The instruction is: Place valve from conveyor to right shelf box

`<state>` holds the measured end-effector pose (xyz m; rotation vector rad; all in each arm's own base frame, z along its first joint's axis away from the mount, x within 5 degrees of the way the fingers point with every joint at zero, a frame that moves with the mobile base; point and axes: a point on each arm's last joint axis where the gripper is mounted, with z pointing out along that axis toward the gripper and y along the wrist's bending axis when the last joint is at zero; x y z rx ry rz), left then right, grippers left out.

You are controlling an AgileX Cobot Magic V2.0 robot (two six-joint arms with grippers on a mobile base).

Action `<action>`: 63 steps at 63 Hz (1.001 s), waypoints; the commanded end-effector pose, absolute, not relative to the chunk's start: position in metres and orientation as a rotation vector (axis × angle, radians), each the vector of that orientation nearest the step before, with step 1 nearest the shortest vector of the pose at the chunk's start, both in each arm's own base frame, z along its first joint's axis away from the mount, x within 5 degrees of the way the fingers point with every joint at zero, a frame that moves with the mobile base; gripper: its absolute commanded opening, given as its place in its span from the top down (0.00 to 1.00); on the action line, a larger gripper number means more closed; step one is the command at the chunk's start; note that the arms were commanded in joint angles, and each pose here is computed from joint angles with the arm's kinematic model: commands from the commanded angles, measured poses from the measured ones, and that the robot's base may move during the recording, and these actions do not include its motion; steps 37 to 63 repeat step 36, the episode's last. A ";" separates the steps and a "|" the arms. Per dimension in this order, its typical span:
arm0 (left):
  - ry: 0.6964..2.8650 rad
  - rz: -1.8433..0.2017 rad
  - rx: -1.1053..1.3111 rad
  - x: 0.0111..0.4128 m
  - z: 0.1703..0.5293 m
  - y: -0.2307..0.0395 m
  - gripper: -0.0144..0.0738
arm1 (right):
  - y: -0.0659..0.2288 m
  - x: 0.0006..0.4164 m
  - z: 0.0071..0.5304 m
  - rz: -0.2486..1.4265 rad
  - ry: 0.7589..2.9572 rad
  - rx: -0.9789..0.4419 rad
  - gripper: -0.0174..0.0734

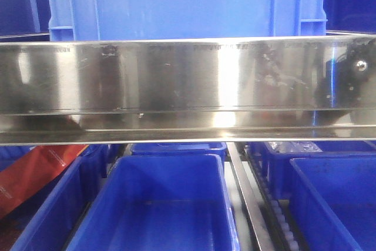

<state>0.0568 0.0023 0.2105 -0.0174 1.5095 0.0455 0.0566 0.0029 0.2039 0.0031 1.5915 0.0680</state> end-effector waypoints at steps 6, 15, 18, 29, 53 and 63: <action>1.484 0.043 -0.024 0.056 0.213 0.002 0.96 | 0.002 0.056 0.206 0.054 1.564 0.002 0.98; 1.484 0.043 -0.024 0.056 0.213 0.002 0.96 | 0.002 0.056 0.206 0.054 1.564 0.002 0.98; 1.484 0.043 -0.024 0.056 0.213 0.002 0.96 | 0.002 0.056 0.206 0.054 1.564 0.002 0.98; 1.484 0.043 -0.024 0.056 0.213 0.002 0.96 | 0.002 0.056 0.206 0.054 1.564 0.002 0.98; 1.484 0.043 -0.024 0.056 0.213 0.002 0.96 | 0.002 0.056 0.206 0.054 1.564 0.002 0.98; 1.484 0.043 -0.024 0.056 0.213 0.002 0.96 | 0.002 0.056 0.206 0.054 1.564 0.002 0.98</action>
